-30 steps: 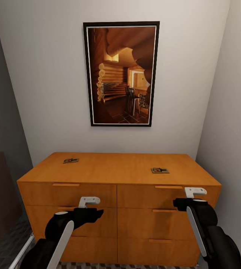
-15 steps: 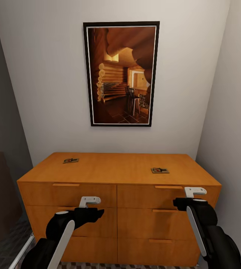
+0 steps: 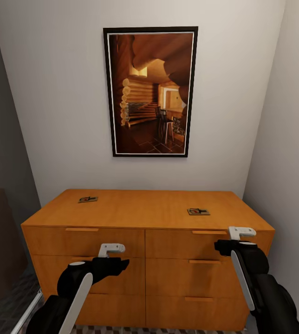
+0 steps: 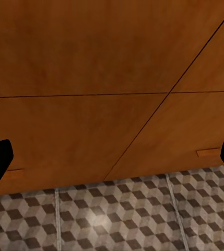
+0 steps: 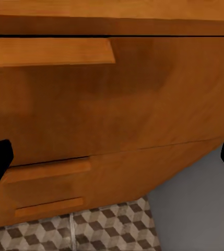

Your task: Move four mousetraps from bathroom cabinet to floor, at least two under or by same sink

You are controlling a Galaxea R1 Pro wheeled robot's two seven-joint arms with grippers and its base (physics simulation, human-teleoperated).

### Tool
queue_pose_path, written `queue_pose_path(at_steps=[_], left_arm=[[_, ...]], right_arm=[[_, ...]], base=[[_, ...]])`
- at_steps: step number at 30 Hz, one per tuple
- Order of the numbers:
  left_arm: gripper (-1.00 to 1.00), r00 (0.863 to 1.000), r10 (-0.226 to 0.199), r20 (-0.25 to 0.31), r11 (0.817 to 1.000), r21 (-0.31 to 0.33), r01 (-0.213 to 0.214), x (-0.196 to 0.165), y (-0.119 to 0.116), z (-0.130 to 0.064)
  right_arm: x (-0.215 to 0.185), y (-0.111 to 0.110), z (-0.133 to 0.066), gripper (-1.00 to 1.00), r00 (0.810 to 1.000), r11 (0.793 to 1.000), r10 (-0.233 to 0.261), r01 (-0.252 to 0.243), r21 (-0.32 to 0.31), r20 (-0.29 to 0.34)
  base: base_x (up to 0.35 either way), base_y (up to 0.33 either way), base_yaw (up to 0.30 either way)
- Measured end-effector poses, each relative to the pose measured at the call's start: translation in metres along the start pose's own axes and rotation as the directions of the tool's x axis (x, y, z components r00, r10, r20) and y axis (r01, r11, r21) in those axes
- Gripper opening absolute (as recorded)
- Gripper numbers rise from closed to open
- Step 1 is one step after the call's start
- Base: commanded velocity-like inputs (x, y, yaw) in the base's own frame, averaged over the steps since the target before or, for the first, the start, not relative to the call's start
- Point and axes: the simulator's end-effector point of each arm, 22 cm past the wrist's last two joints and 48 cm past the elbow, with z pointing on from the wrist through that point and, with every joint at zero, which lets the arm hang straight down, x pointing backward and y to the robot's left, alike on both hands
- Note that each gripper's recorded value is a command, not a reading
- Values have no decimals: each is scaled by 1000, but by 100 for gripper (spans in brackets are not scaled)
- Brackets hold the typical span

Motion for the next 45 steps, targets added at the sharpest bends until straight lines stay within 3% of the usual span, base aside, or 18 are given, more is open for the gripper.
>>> queue_pose_path(at_steps=[22,29,45], left_arm=[[100,1000,6,6,999,37,-7,-32,-23,-3],[100,999,1,40,997,80,-4,-61,-49,-6],[100,991,15,133,993,114,-30,-121,-73,-19]], right_arm=[[-29,0,-4,100,999,1000,14,-14,-1,46],[-34,-1,-5,100,998,1000,16,-16,0,54],[-37,-2,-5,100,998,1000,17,-17,2,59]], base=[[0,0,0],[0,0,0],[0,0,0]])
